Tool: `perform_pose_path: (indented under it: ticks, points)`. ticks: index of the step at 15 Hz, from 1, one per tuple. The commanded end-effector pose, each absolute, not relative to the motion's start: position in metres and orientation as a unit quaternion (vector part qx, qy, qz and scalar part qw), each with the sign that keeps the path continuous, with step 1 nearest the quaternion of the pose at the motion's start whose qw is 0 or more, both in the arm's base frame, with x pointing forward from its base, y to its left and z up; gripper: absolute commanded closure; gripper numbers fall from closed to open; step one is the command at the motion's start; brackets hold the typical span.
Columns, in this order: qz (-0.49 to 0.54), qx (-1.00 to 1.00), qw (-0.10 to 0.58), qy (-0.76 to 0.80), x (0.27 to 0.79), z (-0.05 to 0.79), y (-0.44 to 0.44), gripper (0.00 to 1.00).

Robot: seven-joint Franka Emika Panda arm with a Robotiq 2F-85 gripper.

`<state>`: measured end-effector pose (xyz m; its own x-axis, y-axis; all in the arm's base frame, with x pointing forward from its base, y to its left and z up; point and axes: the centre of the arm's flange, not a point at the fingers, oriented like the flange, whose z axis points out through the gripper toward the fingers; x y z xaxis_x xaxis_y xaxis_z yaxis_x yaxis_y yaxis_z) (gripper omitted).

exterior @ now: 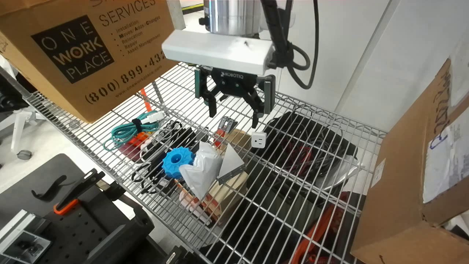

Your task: Move the charger head

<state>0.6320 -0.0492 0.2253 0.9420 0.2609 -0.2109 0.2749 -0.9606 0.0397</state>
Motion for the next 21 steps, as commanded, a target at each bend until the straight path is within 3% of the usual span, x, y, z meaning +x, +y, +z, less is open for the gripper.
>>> perform_pose_path:
  ticks: [1, 14, 21]
  points:
    - [-0.099, 0.987, 0.044, 0.118, 0.649, 0.215, -0.077, 0.0]
    - [-0.088, 0.976, 0.022, 0.198, 0.729, 0.155, -0.076, 0.0]
    - [-0.104, 0.972, 0.006, 0.209, 0.742, 0.125, -0.066, 0.0]
